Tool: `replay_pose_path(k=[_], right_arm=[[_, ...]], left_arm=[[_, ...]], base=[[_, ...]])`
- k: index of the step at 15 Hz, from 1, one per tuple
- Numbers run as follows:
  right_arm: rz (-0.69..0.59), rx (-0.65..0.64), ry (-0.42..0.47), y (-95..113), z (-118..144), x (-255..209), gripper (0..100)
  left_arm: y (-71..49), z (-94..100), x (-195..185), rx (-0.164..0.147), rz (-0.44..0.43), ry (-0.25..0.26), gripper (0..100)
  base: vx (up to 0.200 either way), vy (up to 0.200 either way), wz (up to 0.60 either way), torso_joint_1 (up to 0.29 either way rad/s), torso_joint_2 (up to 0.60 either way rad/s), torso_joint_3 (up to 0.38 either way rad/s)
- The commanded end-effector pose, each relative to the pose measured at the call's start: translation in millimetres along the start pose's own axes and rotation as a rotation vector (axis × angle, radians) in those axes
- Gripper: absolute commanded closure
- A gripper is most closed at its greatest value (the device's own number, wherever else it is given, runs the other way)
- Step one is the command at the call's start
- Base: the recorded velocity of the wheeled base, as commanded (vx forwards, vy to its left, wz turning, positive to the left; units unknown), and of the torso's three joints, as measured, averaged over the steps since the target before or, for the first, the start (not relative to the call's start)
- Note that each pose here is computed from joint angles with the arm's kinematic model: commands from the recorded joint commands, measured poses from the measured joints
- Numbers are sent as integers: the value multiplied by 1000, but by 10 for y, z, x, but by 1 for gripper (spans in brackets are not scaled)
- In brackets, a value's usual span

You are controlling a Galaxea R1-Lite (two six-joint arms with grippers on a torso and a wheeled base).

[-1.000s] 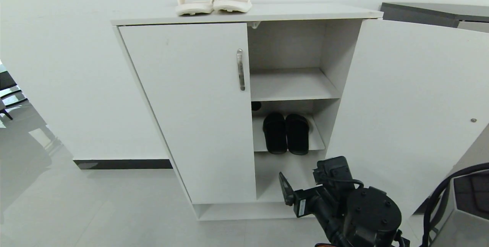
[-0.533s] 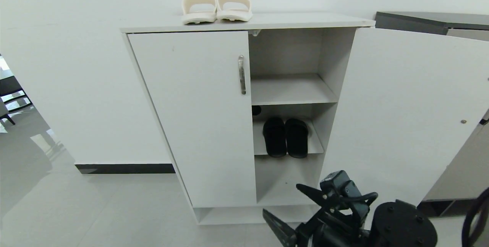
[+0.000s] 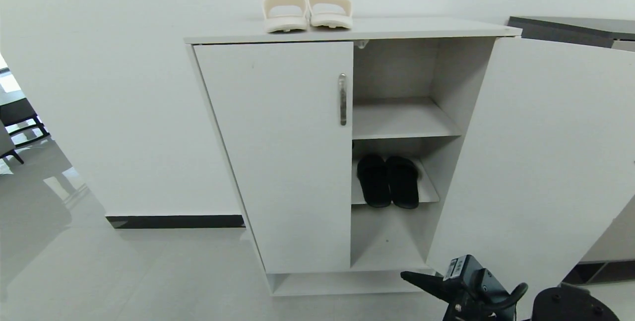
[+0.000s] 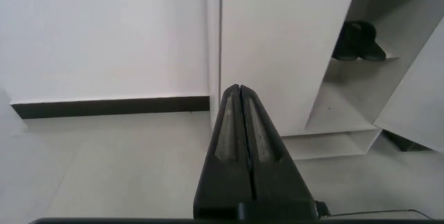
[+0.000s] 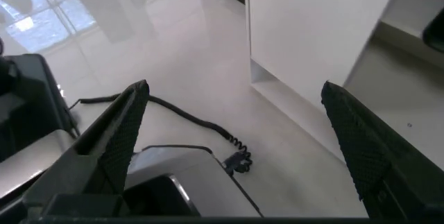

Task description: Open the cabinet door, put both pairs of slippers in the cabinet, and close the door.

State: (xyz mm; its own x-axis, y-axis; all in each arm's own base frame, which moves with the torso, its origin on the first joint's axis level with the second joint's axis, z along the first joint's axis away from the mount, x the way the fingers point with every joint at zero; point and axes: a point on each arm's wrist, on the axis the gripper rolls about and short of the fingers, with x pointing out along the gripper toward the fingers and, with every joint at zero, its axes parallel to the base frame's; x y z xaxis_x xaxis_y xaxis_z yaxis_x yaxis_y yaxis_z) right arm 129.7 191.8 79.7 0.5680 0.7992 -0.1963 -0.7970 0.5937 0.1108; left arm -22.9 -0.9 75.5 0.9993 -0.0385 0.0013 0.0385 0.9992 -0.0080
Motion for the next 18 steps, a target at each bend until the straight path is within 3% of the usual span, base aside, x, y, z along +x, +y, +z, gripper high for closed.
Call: replay_pose_path(k=[1, 7, 14, 18], right_arm=[[2, -1, 5, 3, -10, -11, 0], [10, -7, 29, 12, -53, -39, 0], [19, -9, 59, 46, -120, -2, 0], [22, -11, 60, 50, -120, -3, 0]], left_arm=[[0, 0, 1, 0, 0, 1, 100], [0, 0, 1, -6, 2, 1, 100], [1, 0, 1, -10, 3, 1, 100], [1, 0, 1, -10, 3, 1, 100]], base=[[0, 200, 0, 7, 12, 2], [0, 200, 0, 3, 2, 5], [0, 0, 0, 4, -15, -5], [0, 0, 0, 83, -254, -253]])
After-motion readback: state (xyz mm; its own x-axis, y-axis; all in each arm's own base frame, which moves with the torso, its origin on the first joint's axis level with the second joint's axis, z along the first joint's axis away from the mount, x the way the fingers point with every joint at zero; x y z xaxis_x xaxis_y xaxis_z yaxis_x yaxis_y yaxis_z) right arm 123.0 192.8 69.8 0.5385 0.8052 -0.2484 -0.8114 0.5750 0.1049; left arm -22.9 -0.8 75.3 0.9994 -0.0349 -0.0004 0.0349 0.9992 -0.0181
